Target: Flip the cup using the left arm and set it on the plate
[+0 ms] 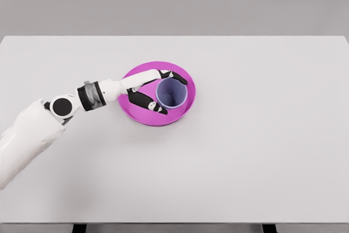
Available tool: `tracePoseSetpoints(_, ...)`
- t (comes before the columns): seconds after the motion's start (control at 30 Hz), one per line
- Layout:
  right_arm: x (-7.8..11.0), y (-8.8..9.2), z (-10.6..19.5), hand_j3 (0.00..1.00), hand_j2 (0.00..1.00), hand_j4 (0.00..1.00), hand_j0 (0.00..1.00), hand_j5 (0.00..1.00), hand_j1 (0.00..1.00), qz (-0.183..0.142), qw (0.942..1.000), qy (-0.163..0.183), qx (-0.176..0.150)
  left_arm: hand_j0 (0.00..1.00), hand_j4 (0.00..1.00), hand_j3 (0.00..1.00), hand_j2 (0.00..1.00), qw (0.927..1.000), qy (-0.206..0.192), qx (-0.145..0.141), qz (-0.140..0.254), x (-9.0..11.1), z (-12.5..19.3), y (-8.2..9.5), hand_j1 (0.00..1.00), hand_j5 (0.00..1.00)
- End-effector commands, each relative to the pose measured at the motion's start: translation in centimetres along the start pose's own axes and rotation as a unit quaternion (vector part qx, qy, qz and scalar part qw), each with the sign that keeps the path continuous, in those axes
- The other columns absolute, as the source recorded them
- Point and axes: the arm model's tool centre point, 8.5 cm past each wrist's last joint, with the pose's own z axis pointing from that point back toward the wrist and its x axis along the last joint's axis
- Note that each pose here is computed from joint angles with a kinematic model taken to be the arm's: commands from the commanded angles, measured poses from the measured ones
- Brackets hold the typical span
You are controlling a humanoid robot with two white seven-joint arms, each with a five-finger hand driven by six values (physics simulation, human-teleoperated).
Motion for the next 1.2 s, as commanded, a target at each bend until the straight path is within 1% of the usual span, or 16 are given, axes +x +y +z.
tracePoseSetpoints(0.0,0.0,0.0,0.0,1.00,1.00,1.00,1.00,1.00,1.00,0.000,1.0000,0.000,0.000,0.75,0.75,0.75,0.75,0.9999,0.008,0.005,0.006,-0.5,0.3,0.1,0.75,0.75)
tracePoseSetpoints(0.07,0.0,0.0,0.0,1.00,1.00,1.00,1.00,1.00,1.00,0.000,1.0000,0.000,0.000,0.75,0.75,0.75,0.75,0.9999,0.010,0.006,0.005,-0.6,0.4,0.3,0.75,0.75)
tracePoseSetpoints(0.23,0.0,0.0,0.0,1.00,1.00,1.00,1.00,1.00,1.00,0.000,1.0000,0.000,0.000,0.75,0.75,0.75,0.75,0.9998,0.017,0.002,0.008,-1.1,0.4,-0.1,0.75,0.75)
tracePoseSetpoints(0.3,0.0,0.0,0.0,1.00,1.00,1.00,1.00,1.00,1.00,0.000,1.0000,0.000,0.000,0.76,0.76,0.76,0.76,0.9999,0.015,0.001,0.008,-1.0,0.2,-0.1,0.76,0.76)
tracePoseSetpoints(0.37,0.0,0.0,0.0,1.00,1.00,1.00,1.00,1.00,1.00,0.001,1.0000,0.000,0.000,0.79,0.79,0.79,0.79,0.9999,0.014,0.002,0.008,-0.9,0.1,-0.1,0.79,0.79)
tracePoseSetpoints(0.43,0.0,0.0,0.0,1.00,1.00,1.00,1.00,1.00,1.00,0.000,1.0000,0.001,0.000,0.86,0.86,0.86,0.86,0.9999,0.015,0.002,0.008,-0.9,0.1,0.0,0.86,0.86)
tracePoseSetpoints(0.5,0.0,0.0,0.0,1.00,1.00,1.00,1.00,1.00,1.00,0.000,1.0000,0.000,0.000,0.91,0.91,0.91,0.91,0.9999,0.014,0.006,0.008,-0.9,0.2,0.2,0.91,0.91)
tracePoseSetpoints(0.67,0.0,0.0,0.0,1.00,1.00,1.00,1.00,1.00,1.00,0.001,1.0000,0.001,0.000,0.99,0.99,0.99,0.99,0.9998,0.013,0.011,0.007,-0.8,0.3,0.5,0.99,0.99)
tracePoseSetpoints(0.83,0.0,0.0,0.0,1.00,1.00,1.00,1.00,1.00,1.00,0.000,1.0000,0.000,0.000,0.99,0.99,0.99,0.99,0.9998,0.010,0.015,0.006,-0.6,0.3,0.7,0.99,0.99)
tracePoseSetpoints(0.97,0.0,0.0,0.0,1.00,1.00,1.00,1.00,1.00,1.00,0.000,1.0000,0.001,0.000,1.00,1.00,1.00,1.00,0.9997,0.003,0.025,0.003,-0.2,0.4,1.4,1.00,1.00)
tracePoseSetpoints(1.1,0.0,0.0,0.0,1.00,1.00,1.00,1.00,1.00,1.00,0.000,1.0000,0.001,0.000,1.00,1.00,1.00,1.00,0.9996,0.002,0.028,-0.001,0.0,0.6,1.8,1.00,1.00)
tracePoseSetpoints(1.17,0.0,0.0,0.0,1.00,1.00,1.00,1.00,1.00,1.00,0.000,1.0000,0.001,0.000,1.00,1.00,1.00,1.00,0.9992,-0.003,0.039,-0.002,0.3,0.7,2.3,1.00,1.00)
